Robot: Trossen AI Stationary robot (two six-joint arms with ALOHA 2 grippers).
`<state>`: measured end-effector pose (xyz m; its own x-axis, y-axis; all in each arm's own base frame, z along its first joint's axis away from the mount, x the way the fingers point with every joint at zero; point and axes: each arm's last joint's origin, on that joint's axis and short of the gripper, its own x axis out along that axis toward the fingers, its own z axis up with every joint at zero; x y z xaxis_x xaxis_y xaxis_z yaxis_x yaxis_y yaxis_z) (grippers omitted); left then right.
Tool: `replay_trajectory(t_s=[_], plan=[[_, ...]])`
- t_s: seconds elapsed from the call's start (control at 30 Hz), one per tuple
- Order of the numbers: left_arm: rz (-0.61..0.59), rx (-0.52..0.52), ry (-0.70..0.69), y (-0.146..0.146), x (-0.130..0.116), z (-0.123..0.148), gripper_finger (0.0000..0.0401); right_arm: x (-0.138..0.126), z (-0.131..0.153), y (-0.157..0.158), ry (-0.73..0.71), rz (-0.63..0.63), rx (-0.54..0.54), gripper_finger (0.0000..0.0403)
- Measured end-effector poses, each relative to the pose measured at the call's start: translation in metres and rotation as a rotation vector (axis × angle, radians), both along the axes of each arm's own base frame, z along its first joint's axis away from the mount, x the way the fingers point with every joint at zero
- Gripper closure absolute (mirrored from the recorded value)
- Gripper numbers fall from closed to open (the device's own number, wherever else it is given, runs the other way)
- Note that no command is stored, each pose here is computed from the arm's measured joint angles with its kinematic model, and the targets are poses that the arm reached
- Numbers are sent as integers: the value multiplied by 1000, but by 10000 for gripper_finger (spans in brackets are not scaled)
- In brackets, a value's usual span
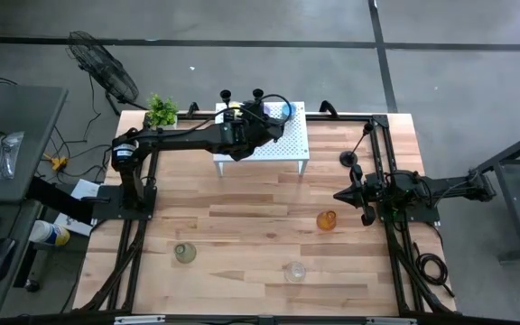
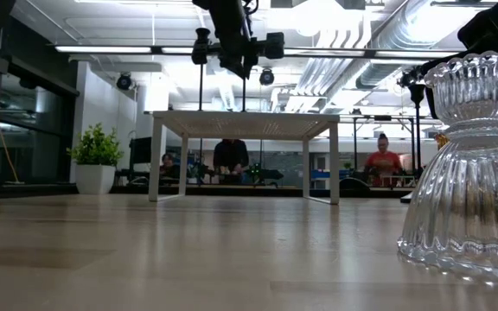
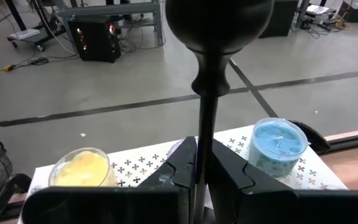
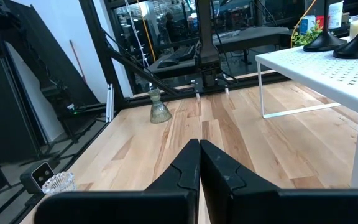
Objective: Pick & Place candle stick holders
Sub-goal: Put the bottom black candle holder on the shelf, then put the green glass candle holder on the shelf
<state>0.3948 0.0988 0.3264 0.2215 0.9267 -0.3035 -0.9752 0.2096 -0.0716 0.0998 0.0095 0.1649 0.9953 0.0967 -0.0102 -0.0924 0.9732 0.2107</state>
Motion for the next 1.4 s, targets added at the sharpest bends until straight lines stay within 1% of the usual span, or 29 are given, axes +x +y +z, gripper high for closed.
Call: replay_trajectory(t_s=[0.1, 0.37, 0.5, 0.97, 1.13, 1.4], plan=[[-5, 4, 15, 0, 0, 0, 357, 0, 0, 0, 0, 0, 0, 401], [2, 8, 15, 0, 0, 0, 274, 0, 0, 0, 0, 0, 0, 400], [1, 8, 17, 0, 0, 0, 252, 0, 0, 0, 0, 0, 0, 400], [-44, 34, 100, -11, 2, 0, 246, 0, 0, 0, 0, 0, 0, 400], [-56, 28, 135, -15, 1, -2, 246, 0, 0, 0, 0, 0, 0, 400], [-96, 31, 156, -35, 2, -3, 246, 0, 0, 0, 0, 0, 0, 400]])
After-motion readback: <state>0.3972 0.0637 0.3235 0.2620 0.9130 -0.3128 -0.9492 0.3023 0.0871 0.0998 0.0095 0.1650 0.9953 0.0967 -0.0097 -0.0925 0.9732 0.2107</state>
